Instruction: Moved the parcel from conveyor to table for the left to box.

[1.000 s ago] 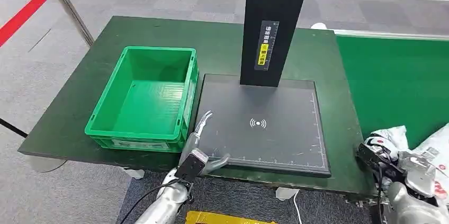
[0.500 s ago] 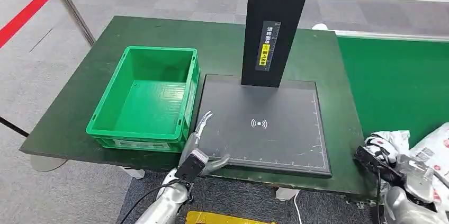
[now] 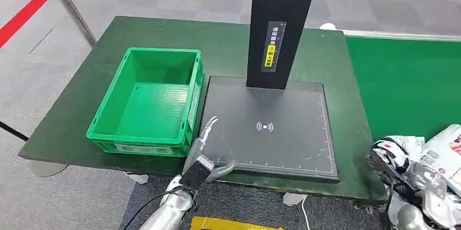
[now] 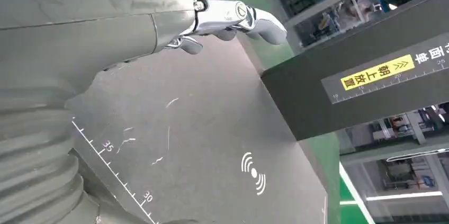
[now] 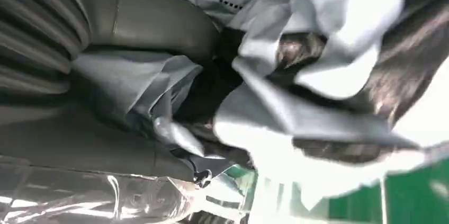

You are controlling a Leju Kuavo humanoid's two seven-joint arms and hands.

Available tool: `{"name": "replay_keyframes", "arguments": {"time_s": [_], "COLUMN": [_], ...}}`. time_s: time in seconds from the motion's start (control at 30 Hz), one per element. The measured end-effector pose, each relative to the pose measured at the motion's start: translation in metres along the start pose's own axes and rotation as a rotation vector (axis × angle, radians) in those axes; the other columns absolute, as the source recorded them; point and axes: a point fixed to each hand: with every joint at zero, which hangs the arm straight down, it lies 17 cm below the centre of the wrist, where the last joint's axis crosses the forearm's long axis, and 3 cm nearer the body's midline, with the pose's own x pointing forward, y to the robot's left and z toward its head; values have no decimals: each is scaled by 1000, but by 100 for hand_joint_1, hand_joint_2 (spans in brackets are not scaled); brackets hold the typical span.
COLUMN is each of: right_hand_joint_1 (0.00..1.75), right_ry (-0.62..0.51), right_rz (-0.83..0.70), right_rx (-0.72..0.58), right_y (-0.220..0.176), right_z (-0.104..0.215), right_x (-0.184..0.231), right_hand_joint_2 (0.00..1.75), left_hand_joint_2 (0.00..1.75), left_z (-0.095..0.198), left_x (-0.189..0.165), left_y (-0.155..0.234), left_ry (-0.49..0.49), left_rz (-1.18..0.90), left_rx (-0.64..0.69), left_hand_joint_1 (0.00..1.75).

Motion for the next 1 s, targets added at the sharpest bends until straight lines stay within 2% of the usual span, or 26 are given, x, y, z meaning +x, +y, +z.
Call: {"name": "replay_keyframes", "arguments": {"time_s": [0.23, 0.53, 0.7, 0.83, 1.0], "right_hand_joint_1": [175, 175, 175, 175, 175], "right_ry": [-48, -104, -155, -200, -266], "right_rz": [-2, -1, -23, -27, 10], "right_rx": [-119, -185, -193, -193, -196], "right_y": [-55, -92, -104, -106, -98], "right_z": [7, 16, 23, 33, 39], "right_x": [13, 30, 41, 50, 84], "right_hand_joint_2": [175, 175, 175, 175, 175], "left_hand_joint_2": [175, 175, 175, 175, 175], "left_z": [0, 2, 0, -3, -17], "left_x": [0, 0, 4, 10, 28], "left_y": [0, 1, 8, 21, 36], "left_ry": [-1, -1, -19, -54, -117], "left_rz": [-3, -5, -51, -175, -301], "left_rx": [1, 5, 28, 80, 113], "left_hand_joint_1": [0, 0, 0, 0, 0]}}
